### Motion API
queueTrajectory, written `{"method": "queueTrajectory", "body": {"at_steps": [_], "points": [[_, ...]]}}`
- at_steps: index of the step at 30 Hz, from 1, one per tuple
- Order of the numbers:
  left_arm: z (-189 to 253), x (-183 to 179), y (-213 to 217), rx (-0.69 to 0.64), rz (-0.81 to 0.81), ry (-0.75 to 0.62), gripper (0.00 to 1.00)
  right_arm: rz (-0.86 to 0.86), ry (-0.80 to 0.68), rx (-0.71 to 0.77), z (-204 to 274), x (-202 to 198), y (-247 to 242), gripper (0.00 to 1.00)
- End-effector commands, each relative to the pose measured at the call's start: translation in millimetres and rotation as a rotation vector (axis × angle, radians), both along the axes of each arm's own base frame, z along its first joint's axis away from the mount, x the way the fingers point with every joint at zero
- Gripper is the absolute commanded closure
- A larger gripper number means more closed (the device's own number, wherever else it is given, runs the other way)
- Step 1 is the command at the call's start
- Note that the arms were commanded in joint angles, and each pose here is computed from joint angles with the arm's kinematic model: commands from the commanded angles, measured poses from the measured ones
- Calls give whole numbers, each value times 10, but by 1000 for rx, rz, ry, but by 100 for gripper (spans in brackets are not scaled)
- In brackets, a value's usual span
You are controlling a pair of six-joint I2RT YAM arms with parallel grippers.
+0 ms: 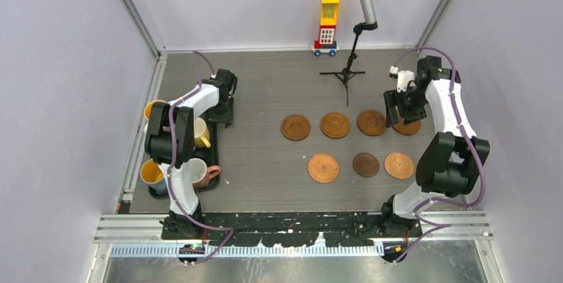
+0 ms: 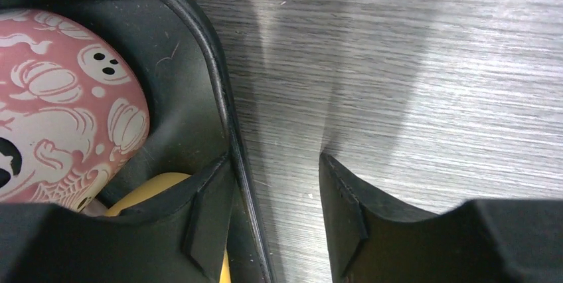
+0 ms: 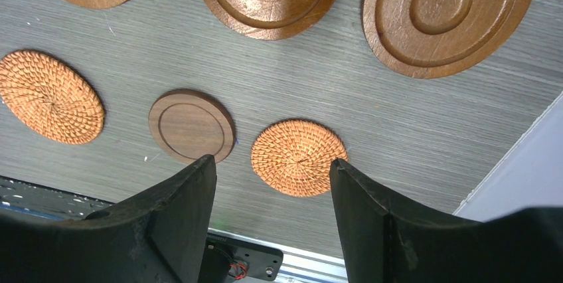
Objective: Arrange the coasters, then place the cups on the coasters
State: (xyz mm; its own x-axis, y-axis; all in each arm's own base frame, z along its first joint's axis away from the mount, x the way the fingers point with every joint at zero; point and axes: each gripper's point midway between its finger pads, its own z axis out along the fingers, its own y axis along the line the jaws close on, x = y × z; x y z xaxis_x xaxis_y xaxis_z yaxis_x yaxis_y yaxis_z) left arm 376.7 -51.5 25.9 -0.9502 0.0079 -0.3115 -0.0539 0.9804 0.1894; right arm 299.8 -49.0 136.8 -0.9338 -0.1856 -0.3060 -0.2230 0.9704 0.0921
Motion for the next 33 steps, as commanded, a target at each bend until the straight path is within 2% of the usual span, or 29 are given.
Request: {"method": "queueTrajectory", "body": {"at_steps": [1,6,13,18,24,33], "points": [[-12,113,-150,-86,8,-32,53,-11,-31,-20,109,90,-34,32],[9,87,-419,-153,-40,-29,77,-12,-31,-19,112,103,-36,32],[2,67,-834,-242,-36,1,98,-10,-32,-21,120,85,-29,32],[-32,94,-1102,-287,-35,20,100,-11,-34,-25,127,57,-31,32],[71,377,-1408,-327,-54,-39,100,-11,-30,-32,121,8,-33,32],[204,639,-1620,-338,-141,-83,99,-15,-42,-24,168,17,-15,32]]}}
